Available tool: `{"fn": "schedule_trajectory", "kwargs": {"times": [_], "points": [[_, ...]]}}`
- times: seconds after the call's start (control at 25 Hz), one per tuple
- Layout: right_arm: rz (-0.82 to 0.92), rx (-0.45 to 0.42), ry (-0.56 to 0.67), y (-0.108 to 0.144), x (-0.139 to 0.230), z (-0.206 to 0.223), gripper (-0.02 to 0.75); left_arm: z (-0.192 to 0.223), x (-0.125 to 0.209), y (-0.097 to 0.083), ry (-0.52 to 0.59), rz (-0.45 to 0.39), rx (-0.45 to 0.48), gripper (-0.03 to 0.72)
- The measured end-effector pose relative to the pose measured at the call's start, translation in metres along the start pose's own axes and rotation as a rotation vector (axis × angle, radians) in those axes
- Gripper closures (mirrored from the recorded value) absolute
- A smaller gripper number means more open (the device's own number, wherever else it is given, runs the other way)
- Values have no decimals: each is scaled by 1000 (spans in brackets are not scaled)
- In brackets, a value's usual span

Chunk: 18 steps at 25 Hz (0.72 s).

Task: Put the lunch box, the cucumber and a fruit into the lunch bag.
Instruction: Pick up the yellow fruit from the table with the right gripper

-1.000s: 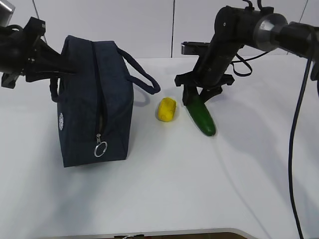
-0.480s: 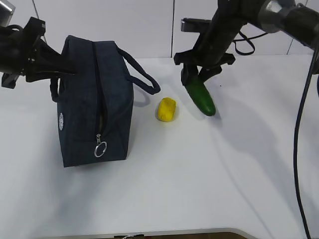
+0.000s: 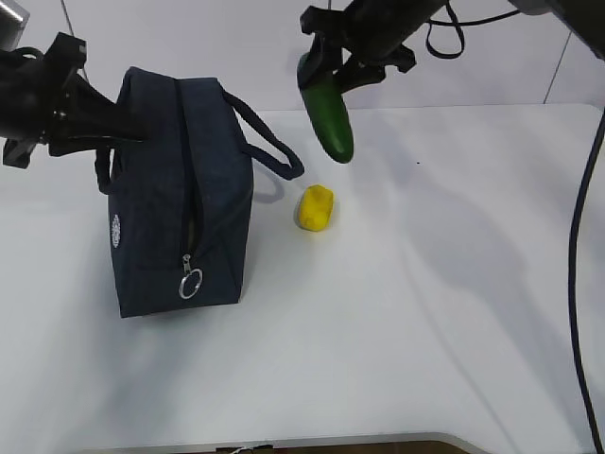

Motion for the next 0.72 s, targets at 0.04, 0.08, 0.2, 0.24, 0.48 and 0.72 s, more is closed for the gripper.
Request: {"fn": "schedule_trajectory", "kwargs": {"times": [0.04,0.08,0.2,0.24,0.48,0.72], "points": [[15,-48,5,8,1,-1,370,0,0,0,0,0,0,683],[29,-92,11,16,1,-3,370,0,0,0,0,1,0,683],[77,-240,33,40,4,-7,370,0,0,0,0,1,0,683],[87,-271,37,45,4,-8,370,0,0,0,0,1,0,683],[80,-360,73,76,15,-5,370,0,0,0,1,2,1,683],[37,-401,120,110,34,5,370,0,-2,-7,-13,11,43,683]]}}
Point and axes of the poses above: a point on each arm's last joint axis where the gripper is mounted, z pointing out along that axis toward the gripper, y along the wrist's bending axis when the last joint is at zero, x = y × z, the point moved 7 cm from there along z, pointing out along that axis toward the gripper, and after that the axes turned 11 degrees about z, right-handed, at the moved point
